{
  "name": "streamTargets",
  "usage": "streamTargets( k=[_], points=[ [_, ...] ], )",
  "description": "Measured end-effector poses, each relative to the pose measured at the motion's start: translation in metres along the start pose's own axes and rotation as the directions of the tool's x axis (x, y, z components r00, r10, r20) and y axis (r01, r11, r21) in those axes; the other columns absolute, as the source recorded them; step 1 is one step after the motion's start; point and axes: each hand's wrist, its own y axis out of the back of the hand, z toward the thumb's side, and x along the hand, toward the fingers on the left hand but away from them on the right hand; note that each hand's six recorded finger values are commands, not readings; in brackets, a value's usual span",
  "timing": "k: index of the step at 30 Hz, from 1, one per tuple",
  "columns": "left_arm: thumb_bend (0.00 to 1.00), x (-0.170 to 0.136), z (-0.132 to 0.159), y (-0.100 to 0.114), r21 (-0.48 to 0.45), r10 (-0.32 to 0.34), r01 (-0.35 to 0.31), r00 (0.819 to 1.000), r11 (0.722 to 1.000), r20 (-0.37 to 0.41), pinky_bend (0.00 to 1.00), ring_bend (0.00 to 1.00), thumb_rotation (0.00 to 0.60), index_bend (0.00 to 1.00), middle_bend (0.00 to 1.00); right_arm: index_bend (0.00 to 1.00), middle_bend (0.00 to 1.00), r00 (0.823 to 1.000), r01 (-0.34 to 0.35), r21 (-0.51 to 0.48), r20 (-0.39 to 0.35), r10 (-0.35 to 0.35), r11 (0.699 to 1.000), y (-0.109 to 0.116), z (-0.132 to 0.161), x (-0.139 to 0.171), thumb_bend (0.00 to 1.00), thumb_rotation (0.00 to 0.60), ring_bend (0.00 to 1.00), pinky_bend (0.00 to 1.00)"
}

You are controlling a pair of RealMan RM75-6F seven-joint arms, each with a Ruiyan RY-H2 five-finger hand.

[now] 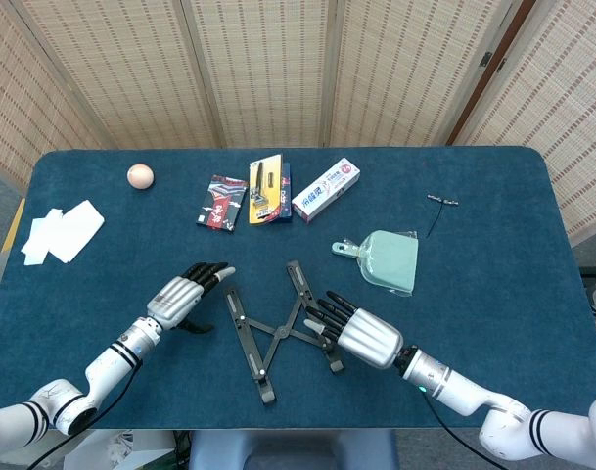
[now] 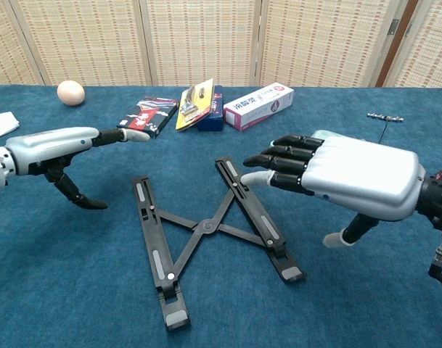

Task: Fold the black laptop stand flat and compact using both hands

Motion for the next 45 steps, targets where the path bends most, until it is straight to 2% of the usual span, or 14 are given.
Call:
streamTargets(
  k=[14, 22, 34, 39, 45],
  points=[
    [0.17, 0.006, -0.011, -0.006, -0.054, -0.003, 0.001, 0.999, 0.999, -0.048, 0.0, 0.0, 0.6, 0.0, 0.01, 0.0, 0.0, 0.998, 0.062, 0.101, -0.008, -0.062, 0.993, -0.019, 0.013, -0.026, 0.0, 0.6, 0.0, 0.0],
    [0.17, 0.007, -0.017, -0.008, -0.102, -0.007, -0.002, 0.996, 0.995, -0.088, 0.0, 0.0, 0.6, 0.0, 0.0, 0.0, 0.0, 0.992, 0.12, 0.118, 0.013, -0.122, 0.986, -0.022, 0.022, -0.039, 0.0, 0.6, 0.0, 0.0],
    [0.17, 0.007, -0.015, -0.019, -0.161, -0.033, 0.015, 0.994, 0.987, -0.106, 0.0, 0.0, 0.6, 0.0, 0.0, 0.0, 0.0, 0.988, 0.136, 0.139, 0.055, -0.145, 0.981, -0.031, 0.023, -0.044, 0.0, 0.6, 0.0, 0.0],
    [0.17, 0.008, -0.013, -0.024, -0.177, -0.041, 0.022, 0.993, 0.984, -0.106, 0.0, 0.0, 0.6, 0.0, 0.0, 0.0, 0.0, 0.986, 0.149, 0.166, 0.049, -0.159, 0.975, -0.032, 0.023, -0.047, 0.0, 0.6, 0.0, 0.0],
    [0.17, 0.01, -0.013, -0.025, -0.179, -0.047, 0.028, 0.993, 0.984, -0.106, 0.0, 0.0, 0.6, 0.0, 0.0, 0.0, 0.0, 0.983, 0.174, 0.151, 0.034, -0.181, 0.973, -0.033, 0.037, -0.056, 0.0, 0.6, 0.0, 0.0]
  ],
)
